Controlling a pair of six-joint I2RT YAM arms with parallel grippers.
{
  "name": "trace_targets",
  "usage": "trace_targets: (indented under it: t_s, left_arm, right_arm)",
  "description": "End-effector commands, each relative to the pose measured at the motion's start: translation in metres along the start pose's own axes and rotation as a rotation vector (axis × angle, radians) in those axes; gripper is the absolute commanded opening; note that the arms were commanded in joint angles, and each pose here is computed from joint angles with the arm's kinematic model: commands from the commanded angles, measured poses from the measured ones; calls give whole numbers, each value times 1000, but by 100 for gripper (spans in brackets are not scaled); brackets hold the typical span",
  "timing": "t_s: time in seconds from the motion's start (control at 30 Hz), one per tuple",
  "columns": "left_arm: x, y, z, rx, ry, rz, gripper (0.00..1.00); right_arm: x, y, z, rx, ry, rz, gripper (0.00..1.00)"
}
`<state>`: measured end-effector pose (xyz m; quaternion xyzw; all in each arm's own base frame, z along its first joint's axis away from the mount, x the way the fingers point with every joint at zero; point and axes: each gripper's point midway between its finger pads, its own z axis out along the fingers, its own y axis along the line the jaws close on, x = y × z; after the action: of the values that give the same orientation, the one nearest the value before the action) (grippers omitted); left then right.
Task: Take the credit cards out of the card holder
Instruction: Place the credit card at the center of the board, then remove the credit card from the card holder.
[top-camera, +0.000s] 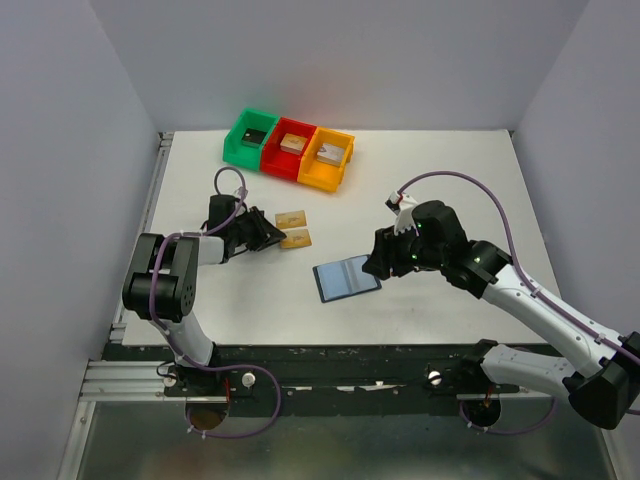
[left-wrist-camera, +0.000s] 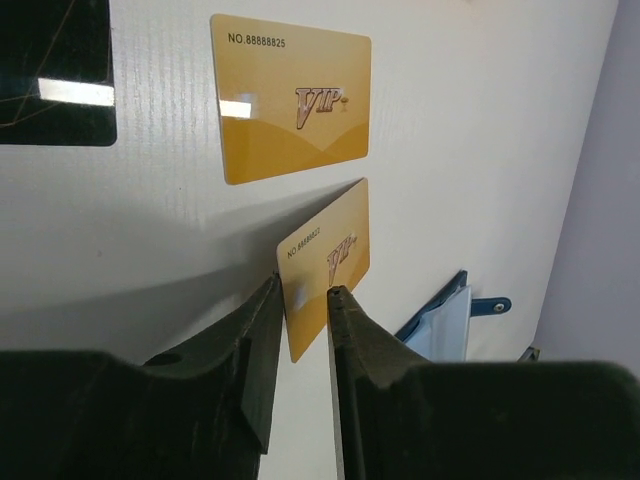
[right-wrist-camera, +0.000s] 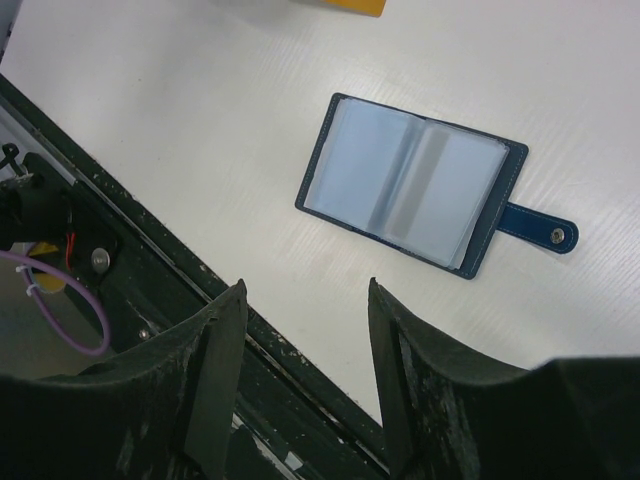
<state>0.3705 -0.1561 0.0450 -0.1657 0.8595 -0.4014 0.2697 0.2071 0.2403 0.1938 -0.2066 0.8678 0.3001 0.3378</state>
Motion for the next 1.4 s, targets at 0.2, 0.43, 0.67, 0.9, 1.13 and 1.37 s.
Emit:
trace_targets:
  t_s: [0.2,0.43,0.67,0.9,1.13,1.37]
  left_arm:
    - [-25,-2,-16,-56,-72,52,52]
    - [-42,-8,-39,-123,-160,106,56]
    - [-19,-37,-71,-229,-244,285,61]
    - [13,-48,-93,-319,-326,283,99]
    - [18,-62,-110,-221,-390,191,99]
    - [23,-50,-121,-283,-393,114,99]
  right_arm:
    - [6,-8,1,31,0,-12,60]
    - [11,-55,5,279,-2,61,63]
    - [41,-93,29,302,90,257,68]
    - [58,-115,55,285,107,383,69]
    - [60,-127,74,309,120,413,69]
    - [69,-145,87,350,160,456,66]
